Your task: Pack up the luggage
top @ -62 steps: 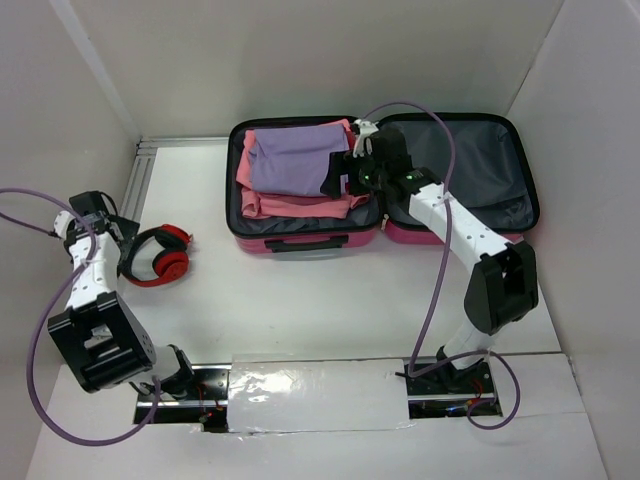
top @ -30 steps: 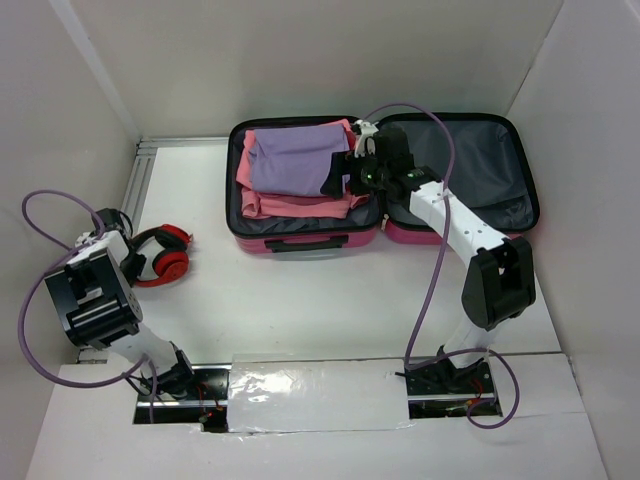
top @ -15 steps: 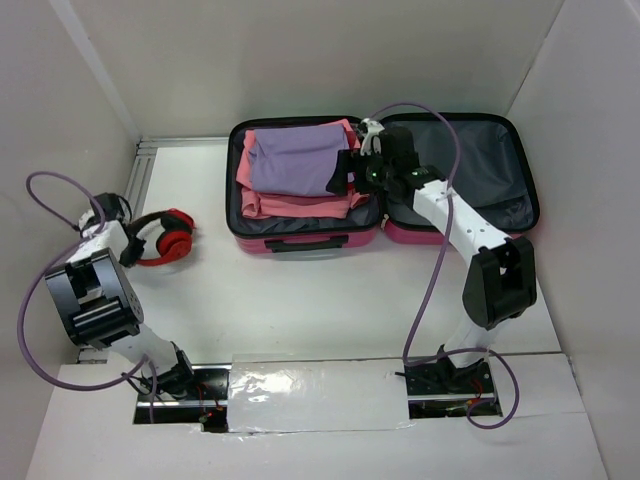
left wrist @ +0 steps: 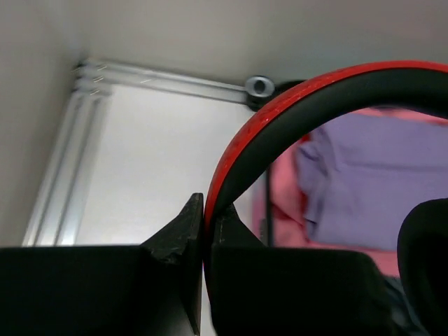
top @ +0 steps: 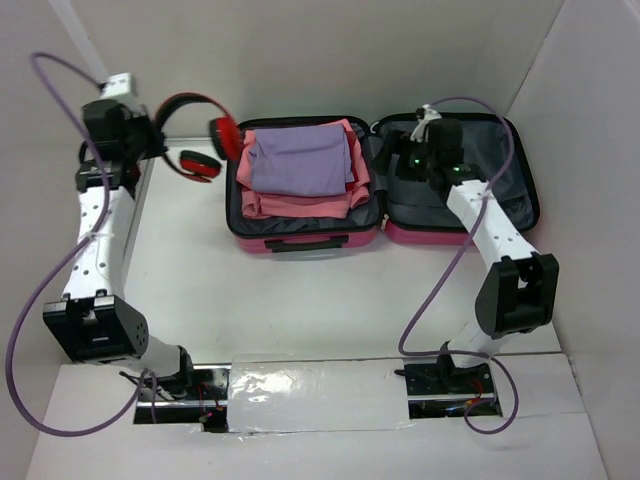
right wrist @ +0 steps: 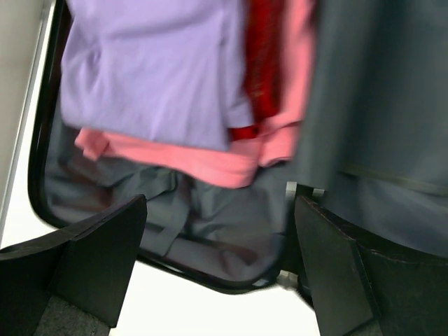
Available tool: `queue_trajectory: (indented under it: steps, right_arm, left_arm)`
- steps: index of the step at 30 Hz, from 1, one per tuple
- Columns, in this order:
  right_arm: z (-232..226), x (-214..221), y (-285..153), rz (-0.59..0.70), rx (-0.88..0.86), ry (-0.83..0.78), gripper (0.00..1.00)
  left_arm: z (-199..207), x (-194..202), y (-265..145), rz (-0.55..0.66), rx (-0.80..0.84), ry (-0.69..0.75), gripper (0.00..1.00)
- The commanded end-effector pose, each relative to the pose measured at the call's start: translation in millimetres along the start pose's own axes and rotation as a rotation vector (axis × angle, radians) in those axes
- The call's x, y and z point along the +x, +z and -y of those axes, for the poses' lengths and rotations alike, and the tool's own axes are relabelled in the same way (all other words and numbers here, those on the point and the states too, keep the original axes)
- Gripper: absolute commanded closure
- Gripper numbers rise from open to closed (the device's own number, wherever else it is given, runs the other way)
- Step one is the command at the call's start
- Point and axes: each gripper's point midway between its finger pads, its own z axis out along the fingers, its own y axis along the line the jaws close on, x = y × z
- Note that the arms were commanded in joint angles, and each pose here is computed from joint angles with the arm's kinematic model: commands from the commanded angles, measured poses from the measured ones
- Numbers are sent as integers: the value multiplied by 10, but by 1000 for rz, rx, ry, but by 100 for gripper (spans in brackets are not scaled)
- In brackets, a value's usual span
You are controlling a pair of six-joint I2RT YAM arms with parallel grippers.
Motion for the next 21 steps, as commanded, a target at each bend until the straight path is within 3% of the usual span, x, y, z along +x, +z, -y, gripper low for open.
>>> queue_trajectory:
  steps: [1, 2, 5, 9, 16, 21]
  right_arm:
    - [87, -346, -354, 112, 10, 32, 7]
    - [144, -369, -370, 119, 21, 38, 7]
    - [329, -487, -541, 160, 83, 45, 7]
    - [590, -418, -707, 189, 183, 69, 6]
    - [910, -208, -849, 197, 295, 134, 5]
    - [1146, -22, -914, 176, 407, 157, 2]
  left_arm:
    - [851, 63, 147, 21, 229, 173, 100]
    - [871, -2, 154, 48, 233, 174, 100]
    - [1500, 37, 215, 114, 323, 248, 100]
    - [1945, 209, 410, 123, 369, 328, 100]
    - [2674, 920, 833, 21, 423, 501, 100]
    - [2882, 1438, 981, -88, 514, 501, 100]
